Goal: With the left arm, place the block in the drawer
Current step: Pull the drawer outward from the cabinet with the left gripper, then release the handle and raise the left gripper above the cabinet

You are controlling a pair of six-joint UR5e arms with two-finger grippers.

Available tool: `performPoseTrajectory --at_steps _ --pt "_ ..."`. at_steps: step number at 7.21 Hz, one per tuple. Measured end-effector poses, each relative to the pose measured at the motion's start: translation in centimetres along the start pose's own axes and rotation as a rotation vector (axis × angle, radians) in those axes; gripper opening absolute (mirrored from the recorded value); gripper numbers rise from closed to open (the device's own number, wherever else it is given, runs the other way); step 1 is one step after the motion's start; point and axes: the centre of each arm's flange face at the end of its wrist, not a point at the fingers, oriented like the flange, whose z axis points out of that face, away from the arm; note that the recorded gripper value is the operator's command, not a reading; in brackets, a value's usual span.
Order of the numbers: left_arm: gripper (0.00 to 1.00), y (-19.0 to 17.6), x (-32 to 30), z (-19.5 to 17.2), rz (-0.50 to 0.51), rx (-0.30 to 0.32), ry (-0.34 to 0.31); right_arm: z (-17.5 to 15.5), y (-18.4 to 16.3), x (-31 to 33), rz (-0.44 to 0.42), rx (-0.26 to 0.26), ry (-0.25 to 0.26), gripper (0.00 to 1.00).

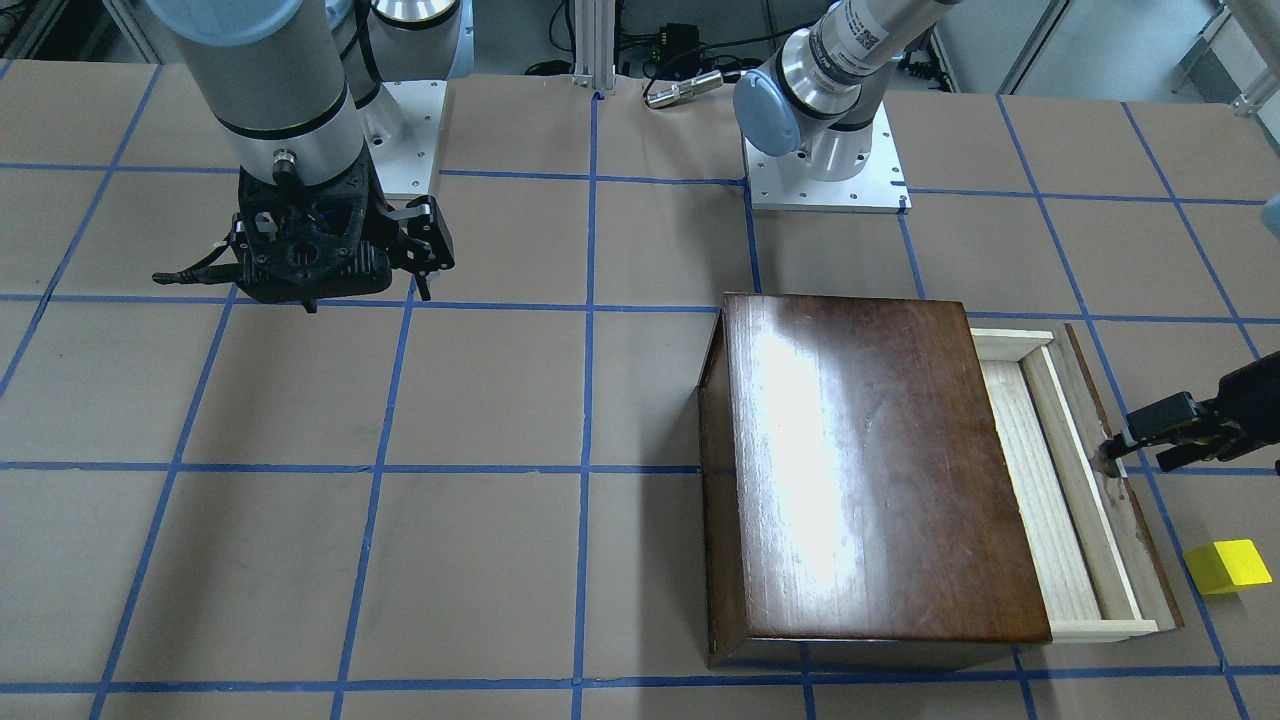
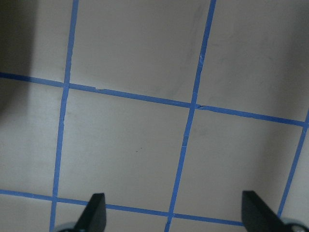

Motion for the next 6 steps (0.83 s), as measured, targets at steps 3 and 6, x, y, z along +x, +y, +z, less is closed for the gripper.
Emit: performPoseTrajectory --at_steps 3,6 --pt "1.00 2.4 4.3 -6.5 0.010 -0.012 -0.074 0.0 0.0 0.0 0.000 0.000 0.000 1.00" --pt "1.00 7.1 11.2 -12.9 -0.006 -0.057 -0.112 0.0 0.0 0.0 0.000 0.000 0.000 1.00"
